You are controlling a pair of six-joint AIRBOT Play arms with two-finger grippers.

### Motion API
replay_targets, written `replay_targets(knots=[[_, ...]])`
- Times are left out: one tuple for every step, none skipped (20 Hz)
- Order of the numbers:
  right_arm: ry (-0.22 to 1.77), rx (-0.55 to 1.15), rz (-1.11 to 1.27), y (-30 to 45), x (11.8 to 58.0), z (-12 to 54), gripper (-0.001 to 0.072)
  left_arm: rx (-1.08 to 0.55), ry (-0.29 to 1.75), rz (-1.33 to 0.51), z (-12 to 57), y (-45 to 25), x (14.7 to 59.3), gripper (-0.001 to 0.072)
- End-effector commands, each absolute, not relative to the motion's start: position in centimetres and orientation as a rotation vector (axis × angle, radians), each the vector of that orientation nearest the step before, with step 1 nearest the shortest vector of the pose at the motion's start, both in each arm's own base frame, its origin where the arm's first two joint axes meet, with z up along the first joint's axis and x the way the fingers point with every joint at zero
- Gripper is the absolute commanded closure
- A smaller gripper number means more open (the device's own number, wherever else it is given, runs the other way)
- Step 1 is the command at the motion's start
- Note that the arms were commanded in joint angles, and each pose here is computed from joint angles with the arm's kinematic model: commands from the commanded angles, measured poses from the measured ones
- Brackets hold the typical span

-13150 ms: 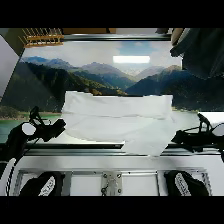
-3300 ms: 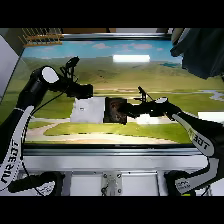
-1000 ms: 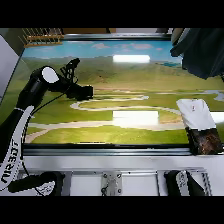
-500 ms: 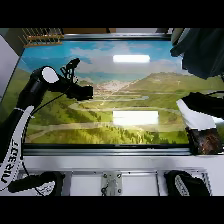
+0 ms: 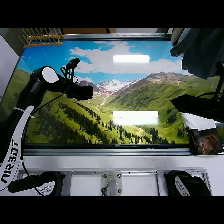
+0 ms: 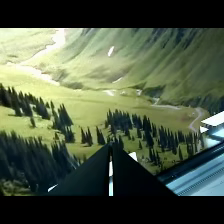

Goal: Fold the clothes and pants, and hang the long-sleeved shirts on hangers.

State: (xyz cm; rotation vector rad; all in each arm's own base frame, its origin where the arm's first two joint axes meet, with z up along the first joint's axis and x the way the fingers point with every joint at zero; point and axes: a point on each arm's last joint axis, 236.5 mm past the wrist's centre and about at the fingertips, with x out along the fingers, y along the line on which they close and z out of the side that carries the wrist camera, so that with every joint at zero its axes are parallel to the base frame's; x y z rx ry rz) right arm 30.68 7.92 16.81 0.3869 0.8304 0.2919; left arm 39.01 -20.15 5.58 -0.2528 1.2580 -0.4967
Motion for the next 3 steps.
replay_targets(knots=[[0.830, 0.386, 0.297, 8.06, 30.64, 16.87, 0.0697, -0.255, 1.257, -0.495, 5.59, -20.11, 39.04, 0.0702], [0.830, 0.386, 0.297, 8.06, 30.64, 16.87, 0.0697, -0.254, 1.257, -0.495, 5.59, -20.11, 39.04, 0.0702], [0.830, 0.386, 0.296, 8.04, 30.65, 16.86, 0.0697, -0.255, 1.257, -0.495, 5.59, -20.11, 39.04, 0.0702]])
